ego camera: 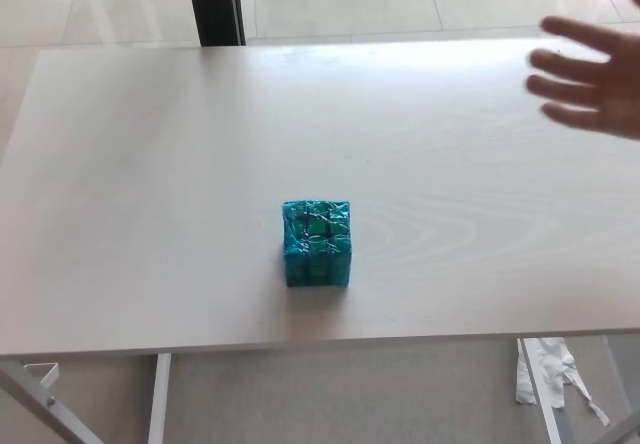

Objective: The robot uses its right hand to pick up a cube kept in the middle of the desk infront of it and hands it to a person

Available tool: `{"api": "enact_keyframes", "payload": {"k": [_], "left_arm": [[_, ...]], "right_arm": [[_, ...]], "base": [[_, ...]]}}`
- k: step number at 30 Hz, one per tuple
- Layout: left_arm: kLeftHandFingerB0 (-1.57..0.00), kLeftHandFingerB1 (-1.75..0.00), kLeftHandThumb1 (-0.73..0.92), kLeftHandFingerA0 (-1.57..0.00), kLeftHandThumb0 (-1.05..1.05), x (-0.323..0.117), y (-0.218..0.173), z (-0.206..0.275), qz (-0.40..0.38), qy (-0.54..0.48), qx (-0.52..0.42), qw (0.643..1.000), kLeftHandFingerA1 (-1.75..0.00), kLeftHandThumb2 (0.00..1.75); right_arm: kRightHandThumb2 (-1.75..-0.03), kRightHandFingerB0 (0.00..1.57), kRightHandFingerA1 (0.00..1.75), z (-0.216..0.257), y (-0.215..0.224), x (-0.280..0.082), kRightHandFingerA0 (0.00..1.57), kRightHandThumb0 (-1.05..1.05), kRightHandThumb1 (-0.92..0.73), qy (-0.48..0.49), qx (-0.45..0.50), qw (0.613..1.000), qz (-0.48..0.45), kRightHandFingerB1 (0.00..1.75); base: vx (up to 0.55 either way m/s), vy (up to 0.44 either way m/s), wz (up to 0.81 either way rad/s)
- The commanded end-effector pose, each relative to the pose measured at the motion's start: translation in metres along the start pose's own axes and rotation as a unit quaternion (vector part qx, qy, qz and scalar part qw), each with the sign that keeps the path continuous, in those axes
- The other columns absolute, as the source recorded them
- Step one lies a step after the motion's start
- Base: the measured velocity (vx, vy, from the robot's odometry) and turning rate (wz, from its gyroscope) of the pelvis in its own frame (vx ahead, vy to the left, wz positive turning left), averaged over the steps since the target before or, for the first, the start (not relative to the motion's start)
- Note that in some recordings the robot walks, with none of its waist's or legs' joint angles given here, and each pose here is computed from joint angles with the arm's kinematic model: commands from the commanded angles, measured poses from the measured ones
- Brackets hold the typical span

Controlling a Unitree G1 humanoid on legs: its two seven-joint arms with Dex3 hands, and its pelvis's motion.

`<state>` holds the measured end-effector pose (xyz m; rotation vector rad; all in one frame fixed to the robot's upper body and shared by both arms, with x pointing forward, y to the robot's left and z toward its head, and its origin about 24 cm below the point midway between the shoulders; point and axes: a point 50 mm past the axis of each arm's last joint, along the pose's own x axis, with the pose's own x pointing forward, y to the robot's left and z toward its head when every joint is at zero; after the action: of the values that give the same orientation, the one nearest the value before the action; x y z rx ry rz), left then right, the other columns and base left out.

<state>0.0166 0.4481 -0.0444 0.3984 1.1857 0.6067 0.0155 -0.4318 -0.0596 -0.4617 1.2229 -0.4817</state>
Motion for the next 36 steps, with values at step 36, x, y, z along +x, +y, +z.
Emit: {"api": "enact_keyframes", "payload": {"k": [36], "left_arm": [[-0.56, -0.42, 0.64, -0.61, -0.48, 0.002, -0.003, 0.008, 0.006, -0.020, -0.004, 1.000, -0.54, 0.60]], "right_arm": [[-0.59, 0.32, 0.58, 0.367, 0.156, -0.296, 0.27, -0.79, -0.59, -0.778, -0.187, 0.594, 0.086, 0.38]], "base": [[0.00, 0.000, 0.00]]}}
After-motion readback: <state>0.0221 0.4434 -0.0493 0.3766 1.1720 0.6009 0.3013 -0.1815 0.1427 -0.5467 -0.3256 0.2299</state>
